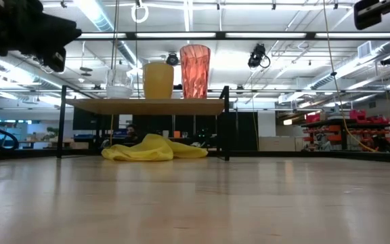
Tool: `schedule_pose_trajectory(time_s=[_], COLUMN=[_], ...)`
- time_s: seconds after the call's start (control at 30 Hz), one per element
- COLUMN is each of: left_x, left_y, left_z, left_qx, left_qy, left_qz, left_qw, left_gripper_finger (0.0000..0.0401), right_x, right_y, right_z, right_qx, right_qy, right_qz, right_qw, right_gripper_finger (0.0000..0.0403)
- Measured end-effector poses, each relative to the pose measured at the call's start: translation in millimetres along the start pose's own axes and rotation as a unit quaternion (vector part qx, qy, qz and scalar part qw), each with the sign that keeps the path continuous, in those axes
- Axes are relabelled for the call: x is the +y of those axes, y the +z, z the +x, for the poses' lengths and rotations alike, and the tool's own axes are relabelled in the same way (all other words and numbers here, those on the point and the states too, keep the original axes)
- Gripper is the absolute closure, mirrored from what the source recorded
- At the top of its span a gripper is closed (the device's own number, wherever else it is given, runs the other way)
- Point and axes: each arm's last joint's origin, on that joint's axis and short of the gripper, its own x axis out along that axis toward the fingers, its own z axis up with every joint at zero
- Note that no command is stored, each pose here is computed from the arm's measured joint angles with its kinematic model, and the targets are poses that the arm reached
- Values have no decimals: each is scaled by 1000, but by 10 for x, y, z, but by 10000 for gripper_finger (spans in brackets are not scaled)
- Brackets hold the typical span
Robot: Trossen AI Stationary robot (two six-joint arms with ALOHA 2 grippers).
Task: Stack small to large cups/mugs on shelf
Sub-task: Return to Home Position
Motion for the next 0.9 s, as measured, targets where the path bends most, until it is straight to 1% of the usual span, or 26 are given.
schedule_pose_trajectory(time_s=[0.07, 0.27, 0.33, 0.4, 0.53, 0.6, 0.73, 0.8, 0.9], left_x=[3, 3, 13, 27, 31, 38, 39, 40, 39], left_y=[-17, -21, -91, -182, -208, -246, -259, -261, -258], left_z=[0, 3, 16, 27, 31, 31, 30, 30, 30], left_qx=[9, 5, 1, 12, 9, 25, 33, 34, 33], left_qy=[2, 1, 1, 3, 3, 5, 5, 5, 5], left_qz=[-8, -10, -10, -1, 3, 12, 32, 33, 34], left_qw=[1000, 1000, 1000, 1000, 1000, 1000, 999, 999, 999], left_gripper_finger=[313, 315, 319, 321, 322, 319, 313, 312, 310], right_x=[-3, -17, -26, -30, -34, -40, -57, -62, -66], right_y=[-9, -48, -65, -76, -92, -126, -222, -263, -300], right_z=[0, -1, -3, -3, -5, -9, -26, -36, -46], right_qx=[4, 22, 28, 33, 41, 57, 105, 125, 143], right_qy=[-3, -14, -26, -29, -31, -34, -40, -43, -48], right_qz=[-2, 8, 10, 8, 3, -4, -19, -15, 6], right_qw=[1000, 1000, 999, 999, 999, 998, 993, 991, 988], right_gripper_finger=[389, 389, 389, 389, 389, 389, 389, 389, 389])
